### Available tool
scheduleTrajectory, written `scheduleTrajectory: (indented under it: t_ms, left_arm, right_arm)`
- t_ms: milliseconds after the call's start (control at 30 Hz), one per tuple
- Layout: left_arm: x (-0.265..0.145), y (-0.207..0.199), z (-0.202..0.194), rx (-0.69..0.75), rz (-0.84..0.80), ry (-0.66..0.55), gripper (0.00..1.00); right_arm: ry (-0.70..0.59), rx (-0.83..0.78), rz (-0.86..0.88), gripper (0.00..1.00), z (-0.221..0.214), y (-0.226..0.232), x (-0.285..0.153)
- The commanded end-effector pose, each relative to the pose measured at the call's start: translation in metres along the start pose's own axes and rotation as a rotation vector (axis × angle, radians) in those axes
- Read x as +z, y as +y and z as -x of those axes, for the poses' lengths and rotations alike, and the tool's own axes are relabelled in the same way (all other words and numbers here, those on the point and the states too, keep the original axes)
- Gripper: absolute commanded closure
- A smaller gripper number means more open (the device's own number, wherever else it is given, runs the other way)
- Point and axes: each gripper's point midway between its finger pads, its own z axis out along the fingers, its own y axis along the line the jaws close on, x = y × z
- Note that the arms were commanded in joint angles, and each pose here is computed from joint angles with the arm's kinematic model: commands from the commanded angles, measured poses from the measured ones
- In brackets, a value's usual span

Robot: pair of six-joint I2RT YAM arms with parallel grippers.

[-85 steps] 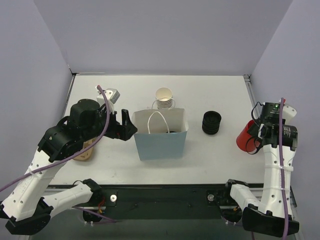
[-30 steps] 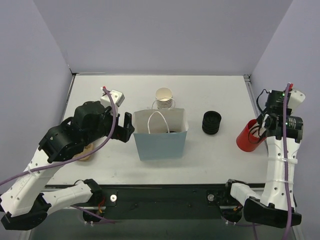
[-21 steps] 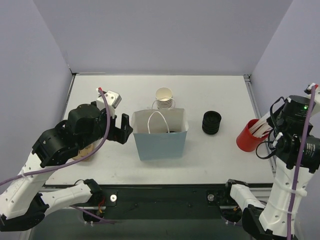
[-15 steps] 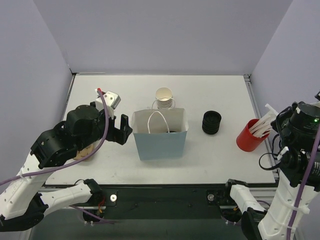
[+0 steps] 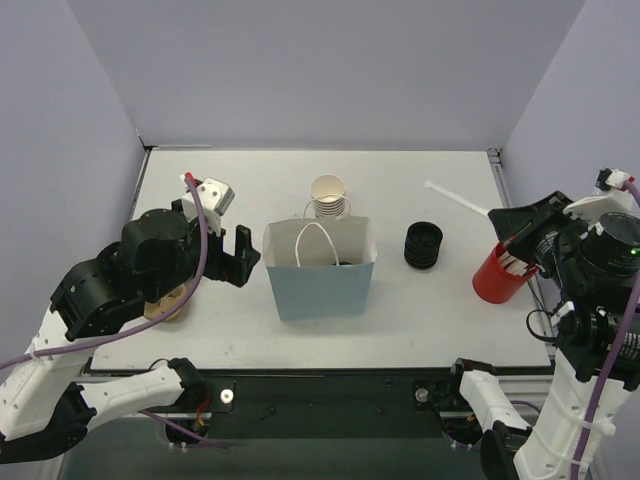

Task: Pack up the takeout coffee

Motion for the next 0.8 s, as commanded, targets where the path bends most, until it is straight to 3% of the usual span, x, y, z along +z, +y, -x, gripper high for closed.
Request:
scheduleTrajectory:
  t_ms: [0, 133, 233, 767]
  left_arm:
    - [-0.006, 0.001, 0.02, 0.002, 0.007, -0.056, 0.03]
    - [-0.006, -0.001, 0.029, 0.005, 0.009, -0.068, 0.03]
    - [-0.006, -0.002, 0.035, 0.003, 0.011, -0.079, 0.03]
    - [-0.005, 0.009, 0.026, 0.028, 0.064, -0.054, 0.03]
  right_arm:
    - [0.119, 0.067, 0.343, 1.0, -0.02, 0.06, -0.015]
    - [0.23, 0.122, 0.523, 1.0, -0.036, 0.087, -0.03]
    - [0.281, 0.142, 0.556, 1.0, -0.043, 0.09, -0.031]
    - [0.484, 0.205, 0.537, 1.0, -0.103, 0.07, -0.015]
